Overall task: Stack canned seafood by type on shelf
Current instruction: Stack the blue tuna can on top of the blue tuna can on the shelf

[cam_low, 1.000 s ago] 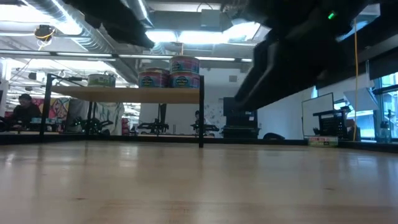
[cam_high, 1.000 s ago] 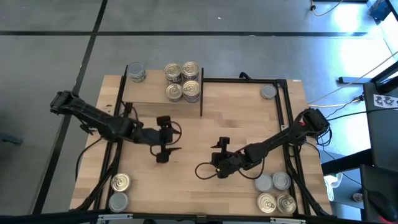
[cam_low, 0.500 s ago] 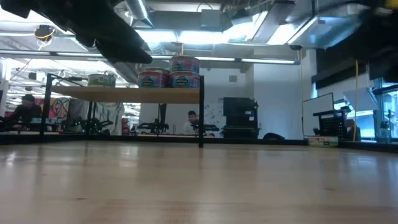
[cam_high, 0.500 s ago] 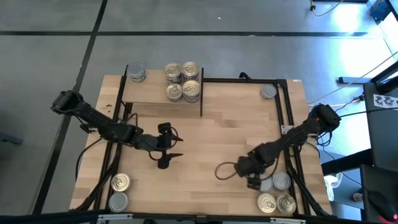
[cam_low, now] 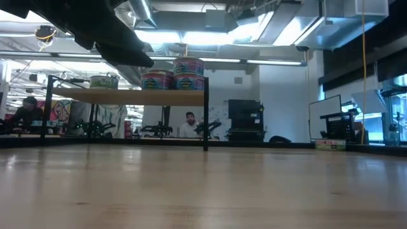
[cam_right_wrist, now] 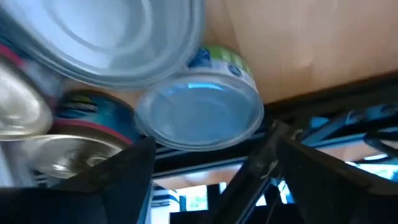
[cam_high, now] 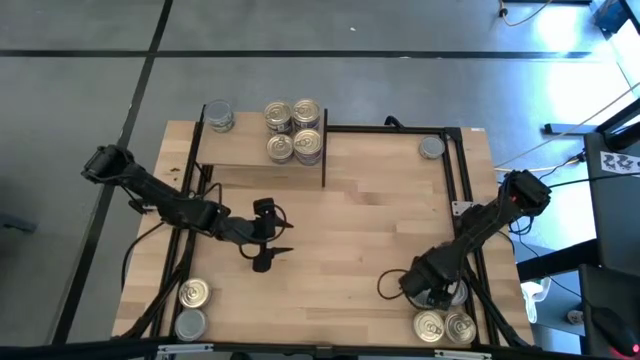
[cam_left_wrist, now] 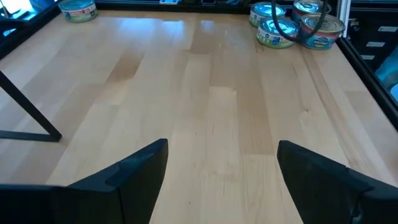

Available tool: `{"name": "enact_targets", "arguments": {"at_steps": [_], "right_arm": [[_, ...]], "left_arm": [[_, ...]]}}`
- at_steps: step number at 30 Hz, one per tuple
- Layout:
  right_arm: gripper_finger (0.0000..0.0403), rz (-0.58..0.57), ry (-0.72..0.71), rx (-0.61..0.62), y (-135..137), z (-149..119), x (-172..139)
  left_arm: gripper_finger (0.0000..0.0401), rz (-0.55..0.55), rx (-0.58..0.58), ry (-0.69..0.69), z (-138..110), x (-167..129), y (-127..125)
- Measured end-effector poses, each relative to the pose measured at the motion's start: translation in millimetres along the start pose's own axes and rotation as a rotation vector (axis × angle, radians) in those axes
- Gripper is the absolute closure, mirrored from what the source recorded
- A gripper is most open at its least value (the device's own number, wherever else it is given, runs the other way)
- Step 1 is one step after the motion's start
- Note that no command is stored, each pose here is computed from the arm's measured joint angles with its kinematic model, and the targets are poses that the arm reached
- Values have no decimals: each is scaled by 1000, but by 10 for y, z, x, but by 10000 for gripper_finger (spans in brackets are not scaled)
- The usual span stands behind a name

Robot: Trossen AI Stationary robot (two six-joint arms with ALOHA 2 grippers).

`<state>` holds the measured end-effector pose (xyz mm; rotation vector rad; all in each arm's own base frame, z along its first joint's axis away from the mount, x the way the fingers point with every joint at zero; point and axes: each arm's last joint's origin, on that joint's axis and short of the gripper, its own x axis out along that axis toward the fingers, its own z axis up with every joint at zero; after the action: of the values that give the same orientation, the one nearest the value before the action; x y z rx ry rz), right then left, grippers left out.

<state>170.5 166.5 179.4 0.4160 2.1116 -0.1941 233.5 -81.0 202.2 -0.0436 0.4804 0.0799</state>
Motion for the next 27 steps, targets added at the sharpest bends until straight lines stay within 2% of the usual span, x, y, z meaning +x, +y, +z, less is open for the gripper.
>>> {"name": "enact_targets", "arguments": {"at_steps": [3, 5, 10, 13, 16, 18, 23, 27], "right_arm": [[72, -8, 32, 13, 7, -47, 57], [72, 37, 78, 28, 41, -62, 53], [72, 290, 235, 133, 287, -56, -64], [72, 432, 163, 131, 476, 3, -148], [72, 510, 34, 156, 613, 123, -143], [72, 523, 35, 178, 670, 198, -91], [72, 513, 137, 177, 758, 315, 64], [72, 509, 119, 155, 757, 387, 98]], "left_arm": [[100, 0, 0, 0, 0, 0, 0], [100, 0, 0, 1, 0, 0, 0], [100, 4, -12, 16, -16, -1, 4], [100, 5, -11, 19, -19, -1, 5], [100, 6, -10, 21, -22, -1, 6], [100, 6, -10, 21, -21, -1, 6], [100, 6, -9, 22, -22, -1, 6], [100, 6, -5, 22, -22, -1, 6]]}}
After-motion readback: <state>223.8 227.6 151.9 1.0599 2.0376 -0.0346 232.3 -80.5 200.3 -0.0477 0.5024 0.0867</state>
